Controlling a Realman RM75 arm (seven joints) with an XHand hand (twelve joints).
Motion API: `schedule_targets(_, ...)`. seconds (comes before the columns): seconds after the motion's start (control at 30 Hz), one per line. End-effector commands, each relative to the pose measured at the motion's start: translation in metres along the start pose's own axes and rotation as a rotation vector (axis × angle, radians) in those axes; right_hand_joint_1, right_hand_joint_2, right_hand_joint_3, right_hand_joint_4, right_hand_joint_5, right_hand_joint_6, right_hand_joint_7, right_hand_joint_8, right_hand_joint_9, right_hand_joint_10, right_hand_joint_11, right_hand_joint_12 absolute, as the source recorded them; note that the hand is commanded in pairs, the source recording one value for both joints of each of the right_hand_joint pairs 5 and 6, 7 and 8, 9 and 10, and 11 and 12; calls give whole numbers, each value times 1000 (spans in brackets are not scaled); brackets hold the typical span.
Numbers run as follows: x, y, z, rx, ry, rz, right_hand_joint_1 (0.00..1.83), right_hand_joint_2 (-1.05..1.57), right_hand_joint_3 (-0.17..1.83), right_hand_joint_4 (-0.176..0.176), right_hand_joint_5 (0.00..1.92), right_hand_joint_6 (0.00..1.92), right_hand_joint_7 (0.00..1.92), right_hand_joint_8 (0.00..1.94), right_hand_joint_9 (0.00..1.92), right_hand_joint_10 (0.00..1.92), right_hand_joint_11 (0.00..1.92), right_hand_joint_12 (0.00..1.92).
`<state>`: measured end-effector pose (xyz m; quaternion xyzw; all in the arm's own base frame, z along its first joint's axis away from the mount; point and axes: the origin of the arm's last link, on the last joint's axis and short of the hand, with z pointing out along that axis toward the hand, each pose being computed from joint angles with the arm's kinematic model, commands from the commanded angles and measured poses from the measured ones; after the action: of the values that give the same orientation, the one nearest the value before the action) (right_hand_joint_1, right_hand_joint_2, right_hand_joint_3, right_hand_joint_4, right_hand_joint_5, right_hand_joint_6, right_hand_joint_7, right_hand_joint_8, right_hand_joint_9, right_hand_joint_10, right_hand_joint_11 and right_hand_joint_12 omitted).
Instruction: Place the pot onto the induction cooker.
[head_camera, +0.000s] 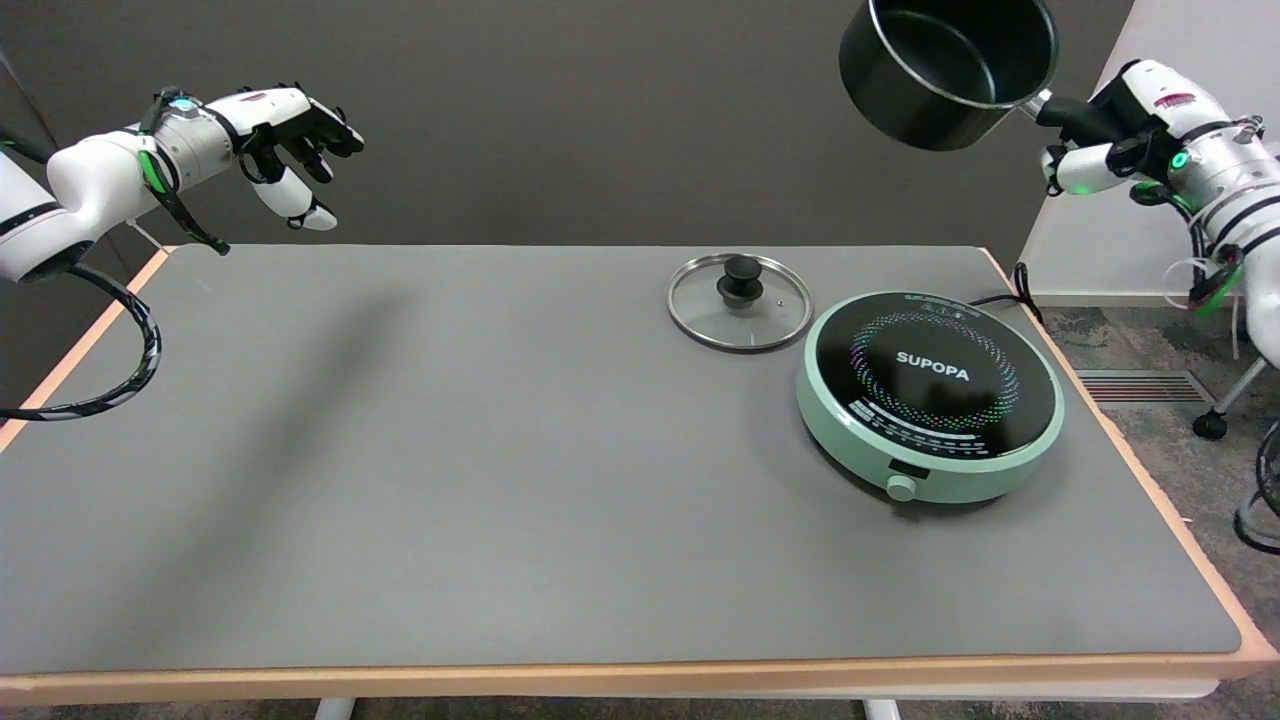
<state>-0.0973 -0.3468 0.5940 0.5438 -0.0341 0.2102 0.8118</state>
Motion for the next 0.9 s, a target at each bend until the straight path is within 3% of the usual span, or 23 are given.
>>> schedule_targets(0.03, 11, 20, -39, 138, -186, -23, 1119, 1067, 895, -76, 1821, 1821, 1821, 1821, 1821, 1821, 1821, 1821)
schedule_targets(0.47, 17, 45, -113, 98, -230, -124, 1122, 1017, 952, -83, 1794, 1794, 1794, 1794, 1794, 1794, 1794, 1794)
schedule_targets(0.9, 6, 36, -172, 79, -296, -244, 1135, 933, 1037, -87, 1778, 1778, 1778, 1778, 1778, 1778, 1778, 1778)
